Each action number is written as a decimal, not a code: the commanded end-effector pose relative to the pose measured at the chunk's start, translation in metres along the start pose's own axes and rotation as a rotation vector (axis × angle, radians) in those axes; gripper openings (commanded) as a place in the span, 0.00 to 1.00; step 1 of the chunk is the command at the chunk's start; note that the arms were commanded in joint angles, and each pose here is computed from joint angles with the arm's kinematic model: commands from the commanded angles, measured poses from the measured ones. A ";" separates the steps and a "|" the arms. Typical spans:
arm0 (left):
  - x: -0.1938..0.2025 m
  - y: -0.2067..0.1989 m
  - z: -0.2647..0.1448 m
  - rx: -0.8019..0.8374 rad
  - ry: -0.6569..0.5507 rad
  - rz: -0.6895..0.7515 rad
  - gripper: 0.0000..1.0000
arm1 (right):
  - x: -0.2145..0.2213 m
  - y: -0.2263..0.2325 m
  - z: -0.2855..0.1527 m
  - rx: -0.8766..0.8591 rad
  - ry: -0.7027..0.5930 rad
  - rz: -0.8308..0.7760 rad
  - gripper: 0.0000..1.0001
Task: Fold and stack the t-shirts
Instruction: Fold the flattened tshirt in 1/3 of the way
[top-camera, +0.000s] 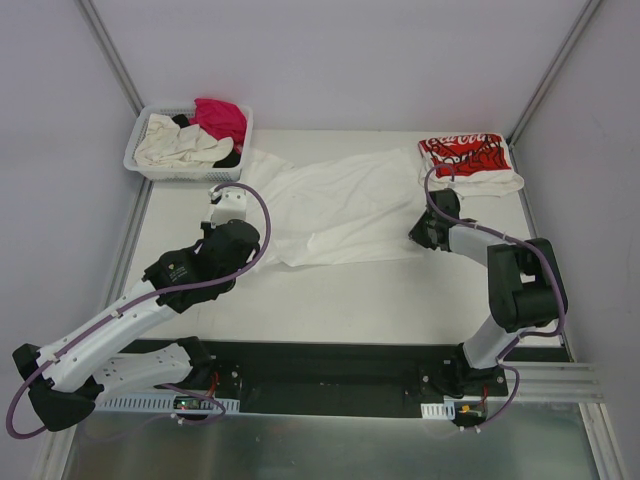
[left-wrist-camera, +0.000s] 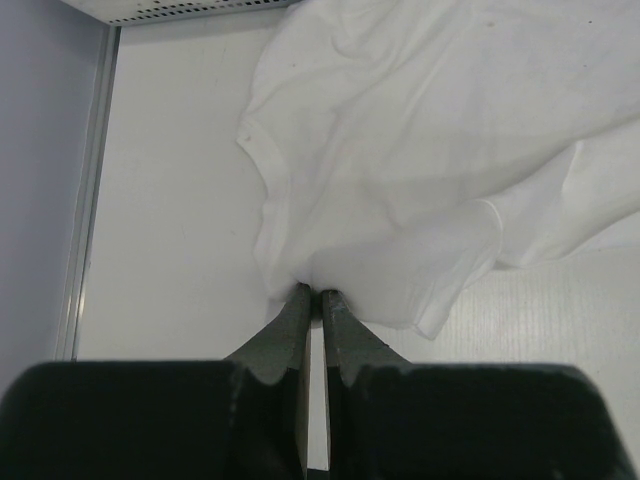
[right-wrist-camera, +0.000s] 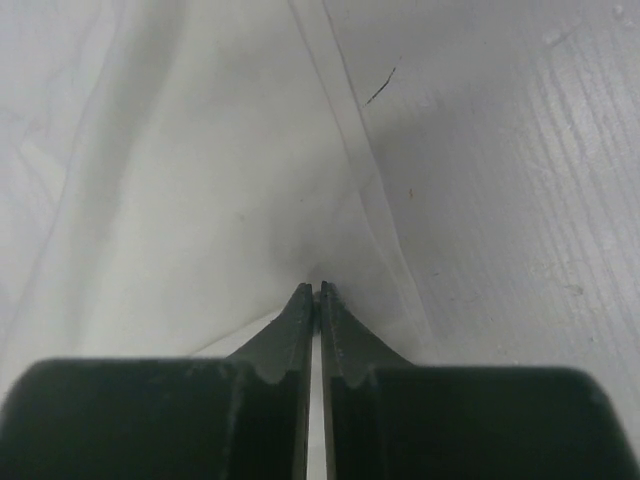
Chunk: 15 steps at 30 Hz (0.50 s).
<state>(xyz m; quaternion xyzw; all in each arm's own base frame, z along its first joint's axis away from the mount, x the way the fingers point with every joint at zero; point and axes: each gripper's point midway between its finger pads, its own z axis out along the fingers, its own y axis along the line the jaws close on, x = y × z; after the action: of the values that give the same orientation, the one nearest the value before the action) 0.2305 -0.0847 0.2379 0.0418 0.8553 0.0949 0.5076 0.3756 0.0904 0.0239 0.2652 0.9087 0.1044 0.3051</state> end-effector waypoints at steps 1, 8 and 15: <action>-0.006 0.002 0.001 -0.007 -0.014 -0.009 0.00 | -0.005 0.005 0.000 -0.014 -0.026 0.008 0.02; -0.003 0.004 0.000 -0.004 -0.015 -0.016 0.00 | -0.011 0.001 -0.008 0.004 -0.057 0.007 0.01; -0.001 0.005 0.000 -0.002 -0.014 -0.017 0.00 | -0.024 -0.013 -0.027 0.033 -0.116 0.021 0.01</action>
<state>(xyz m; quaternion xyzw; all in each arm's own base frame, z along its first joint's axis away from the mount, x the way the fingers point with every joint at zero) 0.2302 -0.0826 0.2382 0.0382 0.8550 0.0947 0.5084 0.3689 0.0812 0.0287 0.2720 0.9043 0.0901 0.3165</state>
